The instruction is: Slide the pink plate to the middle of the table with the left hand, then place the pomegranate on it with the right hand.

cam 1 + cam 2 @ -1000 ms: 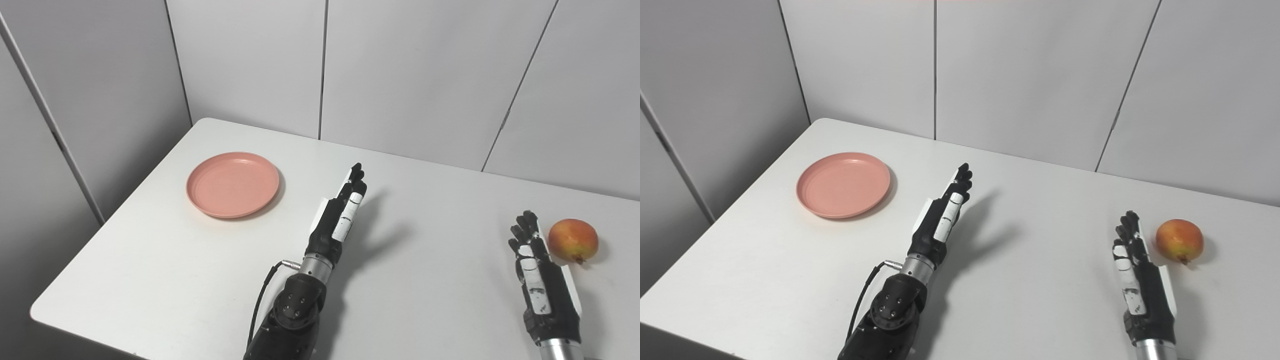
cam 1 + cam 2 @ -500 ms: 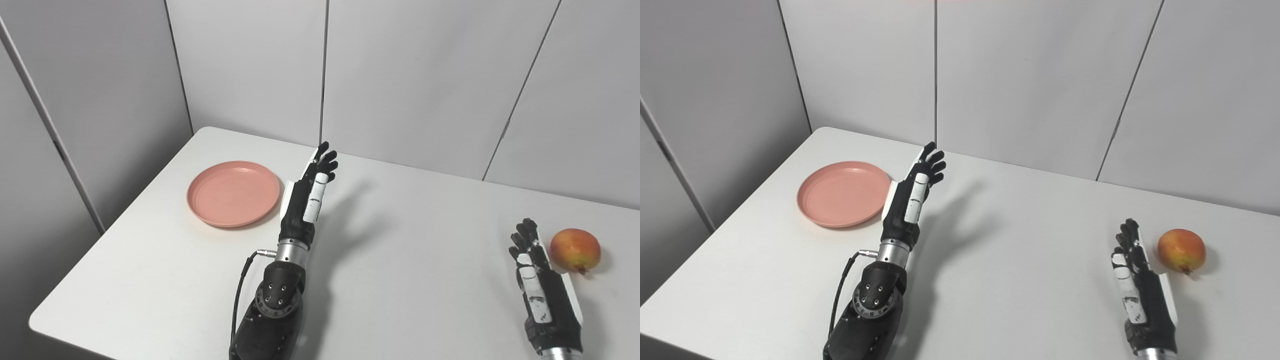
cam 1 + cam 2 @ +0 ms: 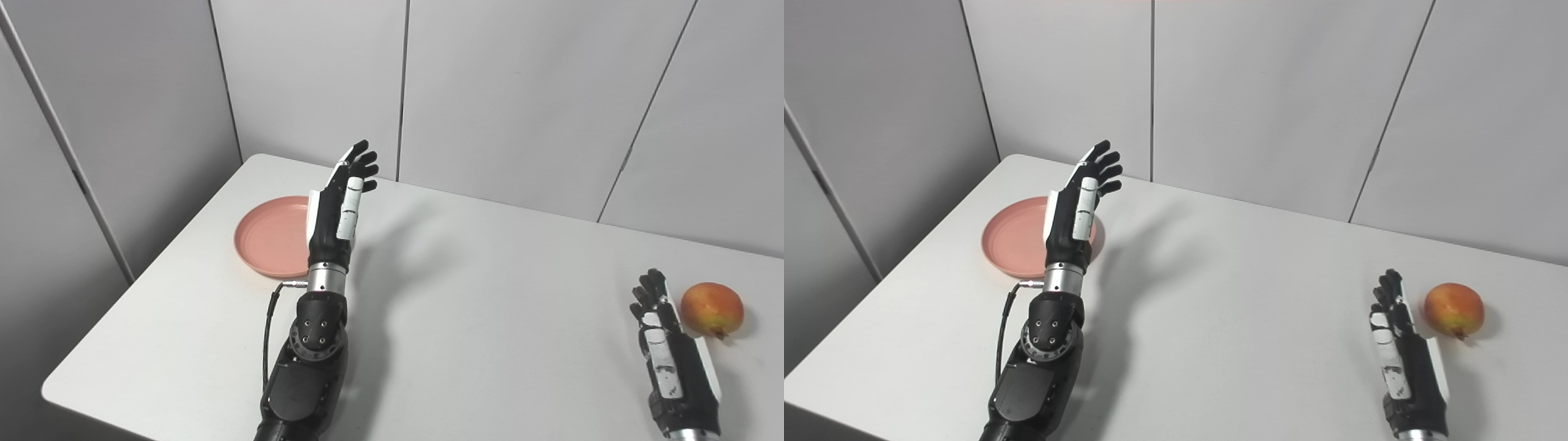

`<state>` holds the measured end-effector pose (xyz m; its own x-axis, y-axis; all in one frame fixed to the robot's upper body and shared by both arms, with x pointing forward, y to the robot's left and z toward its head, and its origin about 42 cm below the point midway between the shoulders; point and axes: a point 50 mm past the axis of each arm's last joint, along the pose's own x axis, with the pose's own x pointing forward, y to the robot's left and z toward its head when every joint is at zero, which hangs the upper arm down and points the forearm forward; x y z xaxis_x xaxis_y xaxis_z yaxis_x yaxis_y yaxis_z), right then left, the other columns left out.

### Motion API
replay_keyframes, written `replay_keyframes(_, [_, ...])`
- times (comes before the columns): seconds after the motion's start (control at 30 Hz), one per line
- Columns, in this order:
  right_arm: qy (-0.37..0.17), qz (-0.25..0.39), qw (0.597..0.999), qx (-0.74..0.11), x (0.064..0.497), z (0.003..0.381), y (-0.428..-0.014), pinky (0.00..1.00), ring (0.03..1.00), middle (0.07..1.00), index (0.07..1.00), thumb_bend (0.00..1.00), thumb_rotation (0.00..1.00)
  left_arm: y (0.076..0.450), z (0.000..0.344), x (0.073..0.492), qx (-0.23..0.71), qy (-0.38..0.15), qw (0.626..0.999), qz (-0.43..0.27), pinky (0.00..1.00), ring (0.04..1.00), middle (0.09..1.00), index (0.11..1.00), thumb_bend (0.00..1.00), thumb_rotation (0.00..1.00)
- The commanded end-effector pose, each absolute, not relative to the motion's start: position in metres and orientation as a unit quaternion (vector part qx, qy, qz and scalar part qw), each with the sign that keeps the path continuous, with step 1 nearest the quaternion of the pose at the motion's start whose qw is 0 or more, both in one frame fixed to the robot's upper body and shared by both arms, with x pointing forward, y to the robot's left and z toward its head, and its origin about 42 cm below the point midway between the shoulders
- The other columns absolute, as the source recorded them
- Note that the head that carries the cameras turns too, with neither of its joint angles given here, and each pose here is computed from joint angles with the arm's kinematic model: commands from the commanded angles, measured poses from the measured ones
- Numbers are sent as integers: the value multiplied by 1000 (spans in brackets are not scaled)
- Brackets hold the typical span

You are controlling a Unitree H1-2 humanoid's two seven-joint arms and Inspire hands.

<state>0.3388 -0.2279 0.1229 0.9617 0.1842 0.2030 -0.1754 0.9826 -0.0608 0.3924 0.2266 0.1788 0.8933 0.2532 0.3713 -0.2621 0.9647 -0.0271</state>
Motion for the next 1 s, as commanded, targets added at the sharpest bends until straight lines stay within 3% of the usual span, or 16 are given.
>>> replay_keyframes(0.0, [-112,91,989,-17,337,119,-231,1000,1000,1000,1000,559,880,233,210,405,19,-244,959,142,731,772,791,787,750,1000])
replay_keyframes(0.4, [-114,95,989,-11,338,121,-232,1000,1000,1000,1000,556,862,276,214,406,68,-235,952,182,809,798,811,810,736,1000])
replay_keyframes(0.63, [-108,94,990,-10,338,120,-231,1000,1000,1000,1000,572,857,302,214,407,77,-229,949,202,786,814,831,828,786,1000])
replay_keyframes(0.97, [-102,95,990,-16,338,119,-229,1000,1000,1000,1000,563,867,332,217,403,80,-227,943,230,790,811,824,824,744,1000])
